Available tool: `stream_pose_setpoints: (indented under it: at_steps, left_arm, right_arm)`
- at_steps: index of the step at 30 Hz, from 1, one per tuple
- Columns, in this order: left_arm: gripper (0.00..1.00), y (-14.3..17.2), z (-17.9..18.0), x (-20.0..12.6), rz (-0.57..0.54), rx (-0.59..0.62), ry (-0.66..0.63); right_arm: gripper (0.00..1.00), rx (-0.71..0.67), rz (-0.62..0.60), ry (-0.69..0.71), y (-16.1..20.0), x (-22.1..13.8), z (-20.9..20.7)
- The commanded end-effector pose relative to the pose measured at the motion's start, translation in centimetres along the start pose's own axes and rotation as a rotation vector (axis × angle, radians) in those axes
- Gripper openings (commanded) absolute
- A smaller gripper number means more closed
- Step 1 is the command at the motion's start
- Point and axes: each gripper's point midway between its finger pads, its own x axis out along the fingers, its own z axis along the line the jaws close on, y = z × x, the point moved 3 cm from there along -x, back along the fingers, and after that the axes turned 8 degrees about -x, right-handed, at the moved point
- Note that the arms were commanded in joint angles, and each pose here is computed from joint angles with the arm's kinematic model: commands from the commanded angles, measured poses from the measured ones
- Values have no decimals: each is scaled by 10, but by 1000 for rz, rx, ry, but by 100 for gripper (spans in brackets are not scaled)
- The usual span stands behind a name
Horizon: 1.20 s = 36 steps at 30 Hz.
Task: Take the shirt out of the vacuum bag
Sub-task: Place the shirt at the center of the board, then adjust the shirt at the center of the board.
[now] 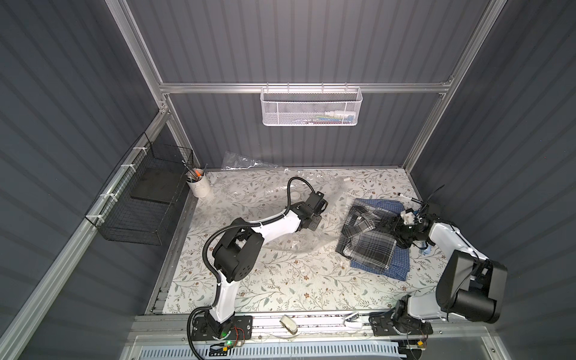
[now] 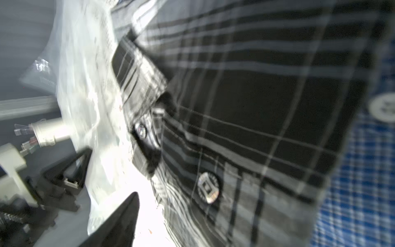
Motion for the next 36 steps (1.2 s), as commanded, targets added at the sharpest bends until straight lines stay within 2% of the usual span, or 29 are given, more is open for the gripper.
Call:
stream_pose_setpoints:
  at_steps: [1, 6, 9, 15, 17, 23, 27, 31, 36]
  left_arm:
    - [0, -5, 9, -11, -17, 1, 3]
    - [0, -9, 11, -15, -29, 1, 5]
    - [0, -10, 11, -18, -30, 5, 7]
    - [0, -4, 7, -11, -7, 9, 29]
    - [0, -1, 6, -9, 3, 5, 40]
    - [18, -2, 5, -7, 5, -4, 66]
    - [31, -3, 9, -9, 5, -23, 78]
    - [36, -4, 14, -12, 1, -32, 71]
    - [38, -3, 18, -11, 5, -40, 68]
  right_arm:
    - [91, 7, -116, 83, -23, -16, -11]
    - [95, 54, -131, 141, -40, -14, -39]
    - [91, 72, -166, 93, -50, -13, -45]
    - [83, 71, -154, -30, -58, 6, -40]
    - [80, 72, -154, -31, -58, 9, -42]
    - [66, 85, -166, -60, -65, 17, -44]
    - [61, 97, -173, -105, -75, 25, -43]
    - [55, 95, -186, -127, -84, 28, -42]
    - [31, 74, -206, -166, -94, 24, -35]
